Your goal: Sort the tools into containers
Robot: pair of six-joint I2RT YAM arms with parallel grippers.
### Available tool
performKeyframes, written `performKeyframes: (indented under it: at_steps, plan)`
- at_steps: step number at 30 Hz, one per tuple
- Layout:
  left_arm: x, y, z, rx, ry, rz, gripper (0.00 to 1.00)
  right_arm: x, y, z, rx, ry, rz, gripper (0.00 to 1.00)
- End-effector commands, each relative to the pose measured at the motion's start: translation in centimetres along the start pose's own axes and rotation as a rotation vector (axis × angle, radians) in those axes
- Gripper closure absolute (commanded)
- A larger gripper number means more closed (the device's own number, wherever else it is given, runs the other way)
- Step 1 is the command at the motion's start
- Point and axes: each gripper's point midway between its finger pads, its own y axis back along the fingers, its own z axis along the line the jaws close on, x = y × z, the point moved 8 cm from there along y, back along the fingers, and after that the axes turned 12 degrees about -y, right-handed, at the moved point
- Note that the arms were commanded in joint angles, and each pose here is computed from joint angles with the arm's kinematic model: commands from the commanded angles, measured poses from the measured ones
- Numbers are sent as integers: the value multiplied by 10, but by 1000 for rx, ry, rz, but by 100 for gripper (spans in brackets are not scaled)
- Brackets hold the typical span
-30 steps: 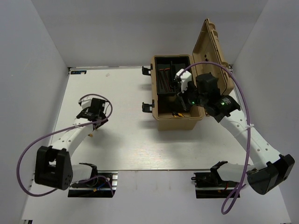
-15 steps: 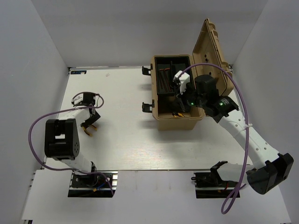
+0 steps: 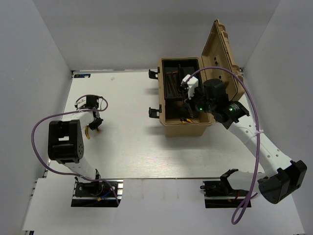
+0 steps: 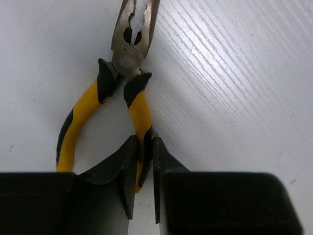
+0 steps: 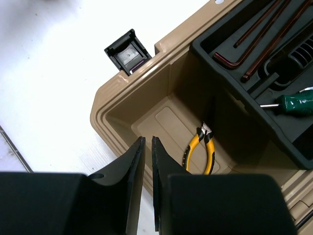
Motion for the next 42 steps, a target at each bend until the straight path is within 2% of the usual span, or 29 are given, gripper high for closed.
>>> performKeyframes:
  at_steps: [1, 4, 5, 6, 7, 8, 9, 10, 11, 12, 13, 14, 15, 16, 17, 18, 19, 21, 23, 24, 29, 30, 32, 33, 34, 35, 37, 42]
  plan:
    - [6, 0, 3, 10, -2, 19, 84, -7, 2, 3, -19, 8, -44, 83]
    - [-2, 13, 0, 50, 0, -31, 94, -7, 3, 2, -11, 7, -46, 83]
    - [-4, 17, -1, 77, -20, -36, 100, -7, 3, 4, -17, 11, -45, 83]
    - [-5, 24, -3, 106, -30, -48, 100, -6, 2, 2, -11, 10, -42, 83]
    - [-16, 36, -5, 158, -36, -107, 100, -7, 3, 2, -11, 11, -45, 83]
    - [-20, 46, -12, 256, -52, -121, 100, -6, 3, 2, -9, 12, -43, 83]
    - [-27, 61, -18, 353, -62, -196, 100, -8, 3, 1, -7, 13, -46, 80]
    - [-34, 72, -22, 433, -88, -240, 100, -7, 3, 1, -5, 14, -45, 62]
    - [-31, 86, -32, 589, -170, -257, 100, -7, 3, 1, -4, 16, -47, 47]
    - [-40, 101, -39, 700, -205, -333, 100, -8, 4, 0, 6, 25, -48, 35]
    - [-37, 116, -47, 824, -254, -343, 100, -8, 4, 0, 8, 29, -50, 35]
    - [-36, 132, -51, 913, -315, -386, 100, -8, 4, -1, 11, 35, -48, 39]
    - [-39, 146, -56, 990, -350, -425, 100, -9, 4, -2, 22, 39, -53, 47]
    - [-42, 159, -58, 1028, -373, -455, 100, -9, 5, -1, 23, 40, -52, 59]
    - [-44, 174, -62, 1105, -412, -498, 100, -10, 4, -3, 32, 42, -54, 84]
    - [-45, 194, -64, 1171, -465, -565, 100, -12, 6, -3, 40, 45, -64, 94]
    - [-41, 206, -66, 1263, -513, -580, 100, -12, 7, -4, 52, 42, -62, 100]
    - [-45, 239, -72, 1418, -599, -681, 100, -14, 8, -5, 64, 43, -67, 100]
    - [-40, 268, -81, 1611, -693, -711, 100, -18, 10, -8, 104, 46, -75, 100]
    - [-35, 277, -83, 1712, -745, -700, 100, -19, 11, -12, 147, 49, -77, 100]
    - [-29, 304, -111, 1894, -890, -690, 100, -37, 35, -22, 304, 89, -152, 100]
    - [-22, 306, -120, 1941, -920, -651, 100, -38, 38, -26, 350, 85, -154, 100]
    - [-22, 315, -132, 1965, -959, -670, 100, -44, 49, -34, 436, 92, -178, 100]
    - [-12, 309, -145, 1978, -989, -609, 100, -46, 53, -35, 458, 99, -185, 100]
    - [-12, 314, -151, 1996, -1013, -606, 100, -53, 65, -41, 536, 111, -208, 100]
    - [0, 306, -164, 2008, -1038, -537, 100, -55, 71, -44, 572, 115, -218, 100]
    - [5, 307, -175, 2013, -1067, -515, 100, -64, 90, -50, 684, 126, -252, 100]
    - [30, 303, -196, 2041, -1120, -399, 100, -67, 110, -58, 784, 111, -291, 100]
